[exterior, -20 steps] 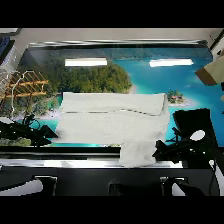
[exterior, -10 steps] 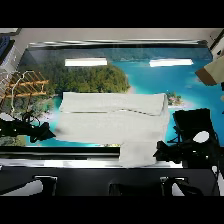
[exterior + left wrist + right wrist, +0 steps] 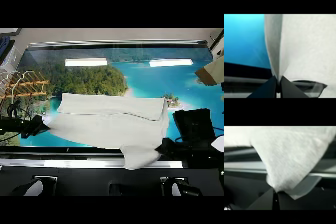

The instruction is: Fold the clothes and pants, and hang the long-sleeved shirts on hangers.

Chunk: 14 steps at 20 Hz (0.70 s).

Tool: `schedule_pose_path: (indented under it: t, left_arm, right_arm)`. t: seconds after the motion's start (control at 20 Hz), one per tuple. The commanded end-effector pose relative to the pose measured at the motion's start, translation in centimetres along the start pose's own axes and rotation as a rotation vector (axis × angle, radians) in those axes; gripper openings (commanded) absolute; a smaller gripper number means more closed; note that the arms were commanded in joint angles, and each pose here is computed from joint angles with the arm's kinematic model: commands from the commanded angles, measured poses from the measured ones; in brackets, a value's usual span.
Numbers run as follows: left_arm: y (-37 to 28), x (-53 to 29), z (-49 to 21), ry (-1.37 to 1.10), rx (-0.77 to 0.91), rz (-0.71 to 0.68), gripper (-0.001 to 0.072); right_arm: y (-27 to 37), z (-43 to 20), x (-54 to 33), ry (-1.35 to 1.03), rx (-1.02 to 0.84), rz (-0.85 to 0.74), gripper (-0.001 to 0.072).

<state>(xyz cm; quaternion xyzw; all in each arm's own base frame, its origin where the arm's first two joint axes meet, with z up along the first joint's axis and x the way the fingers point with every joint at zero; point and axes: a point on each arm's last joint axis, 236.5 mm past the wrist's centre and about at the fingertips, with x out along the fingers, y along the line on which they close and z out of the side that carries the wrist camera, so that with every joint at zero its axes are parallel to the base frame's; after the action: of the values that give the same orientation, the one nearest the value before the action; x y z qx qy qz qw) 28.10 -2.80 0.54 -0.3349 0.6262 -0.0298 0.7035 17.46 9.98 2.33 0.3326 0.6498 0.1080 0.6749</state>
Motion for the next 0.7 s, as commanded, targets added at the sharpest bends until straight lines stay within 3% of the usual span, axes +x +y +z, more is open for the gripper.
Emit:
schedule_pose_path:
  t: [0.0, 0.3, 0.65]
  left_arm:
    - [-3.4, 0.1, 3.4, -0.110, 0.026, -0.042, 0.0017]
    - [-6.6, 1.5, 11.3, -0.200, 0.011, -0.082, 0.0017]
    - [-8.4, 2.8, 18.1, -0.229, 0.039, -0.097, 0.0017]
  right_arm:
    - [3.3, 6.4, -0.4, -0.142, -0.010, 0.132, 0.0037]
    - [4.4, 19.6, -0.9, -0.251, -0.014, 0.144, 0.0037]
    - [5.1, 28.3, -1.5, -0.330, -0.018, 0.145, 0.0038]
